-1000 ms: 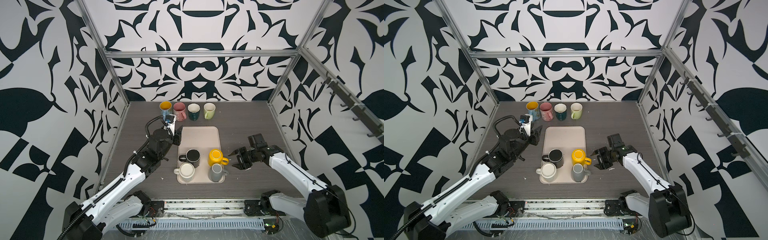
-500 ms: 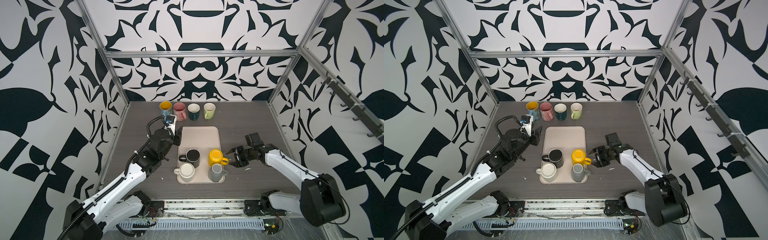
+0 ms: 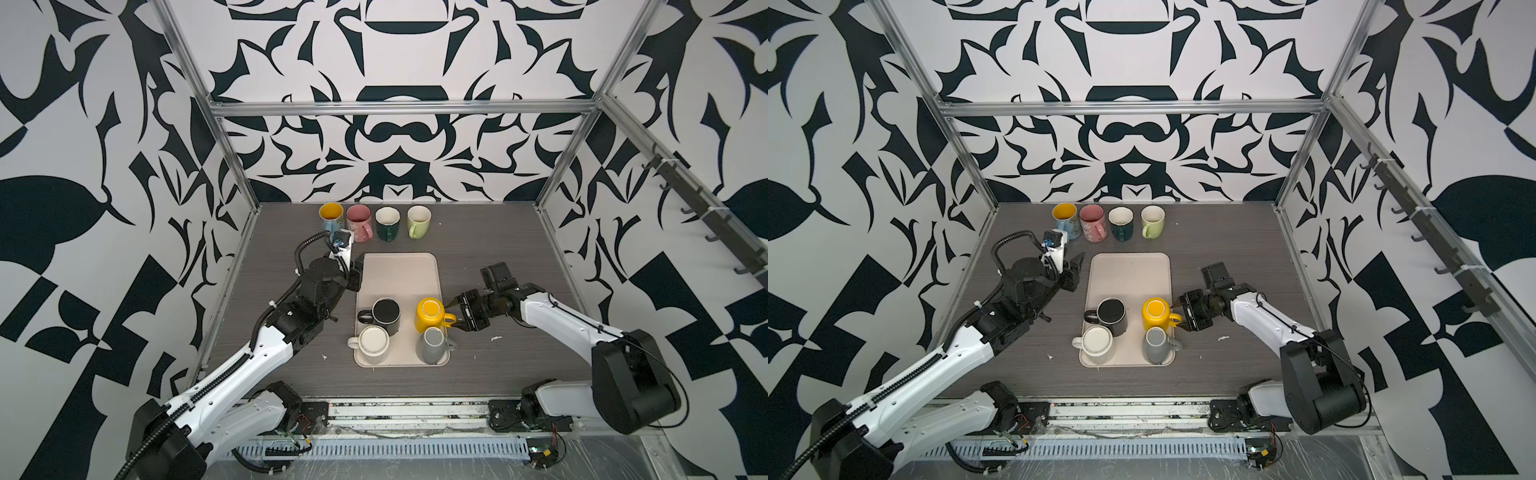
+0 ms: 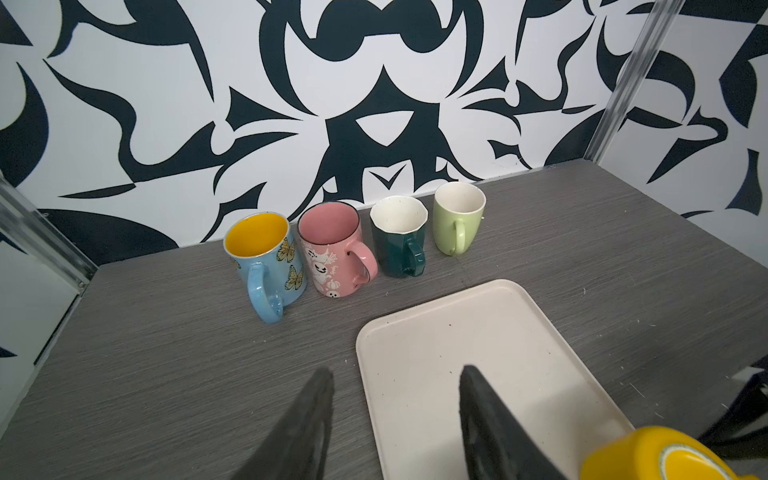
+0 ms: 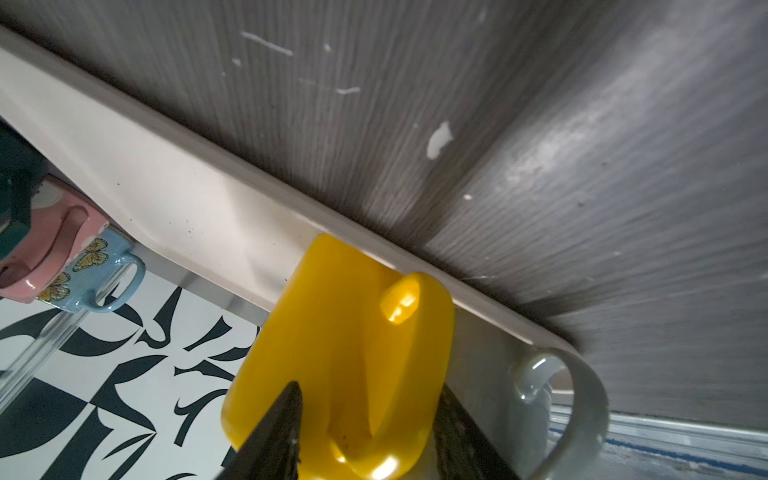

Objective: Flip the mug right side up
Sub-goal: 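Grasp the yellow mug with the right gripper and lift it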

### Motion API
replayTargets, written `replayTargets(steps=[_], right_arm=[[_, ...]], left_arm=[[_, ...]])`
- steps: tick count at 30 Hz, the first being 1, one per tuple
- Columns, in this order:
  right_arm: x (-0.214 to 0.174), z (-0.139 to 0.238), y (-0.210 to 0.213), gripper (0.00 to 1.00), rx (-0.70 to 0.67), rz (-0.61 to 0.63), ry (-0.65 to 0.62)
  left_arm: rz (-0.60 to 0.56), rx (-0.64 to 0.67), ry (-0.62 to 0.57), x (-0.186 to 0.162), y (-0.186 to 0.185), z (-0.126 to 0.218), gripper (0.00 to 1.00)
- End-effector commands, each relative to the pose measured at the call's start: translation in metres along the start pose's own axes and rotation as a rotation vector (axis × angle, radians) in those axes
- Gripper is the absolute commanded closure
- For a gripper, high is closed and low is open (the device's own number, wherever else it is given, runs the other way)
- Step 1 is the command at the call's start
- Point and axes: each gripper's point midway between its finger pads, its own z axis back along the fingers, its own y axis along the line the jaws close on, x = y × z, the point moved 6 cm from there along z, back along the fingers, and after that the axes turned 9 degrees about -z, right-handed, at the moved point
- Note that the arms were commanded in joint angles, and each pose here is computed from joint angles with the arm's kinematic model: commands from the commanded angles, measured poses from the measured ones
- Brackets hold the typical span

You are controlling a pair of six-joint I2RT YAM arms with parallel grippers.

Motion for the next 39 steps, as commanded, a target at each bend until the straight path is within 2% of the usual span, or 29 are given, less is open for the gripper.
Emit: replayTargets(steps=[1, 6, 22, 31, 39], right_arm=[[-0.010, 0.005, 0.017, 0.53, 0.040, 0.038, 0.020], [-0.011, 0.003, 0.018, 0.61, 0.029, 0.034, 0.030], [-0.012, -0.009, 0.025, 0.62, -0.010, 0.039, 0.055], [-0.011, -0.017, 0.029, 0.73, -0.025, 0.043, 0.070], [-0.012, -0.021, 0.036, 0.93, -0.017, 0.053, 0.085]], left_arm=[[-0.015, 0.013, 0.025, -0.011, 0.000, -0.001, 0.48], [-0.018, 0.024, 0.032, -0.013, 0.001, -0.001, 0.48], [-0.034, 0.038, 0.048, -0.017, 0.002, -0.002, 0.48], [-0.045, 0.037, 0.058, -0.016, 0.001, -0.006, 0.48], [-0.051, 0.037, 0.065, -0.016, 0.001, -0.008, 0.48]])
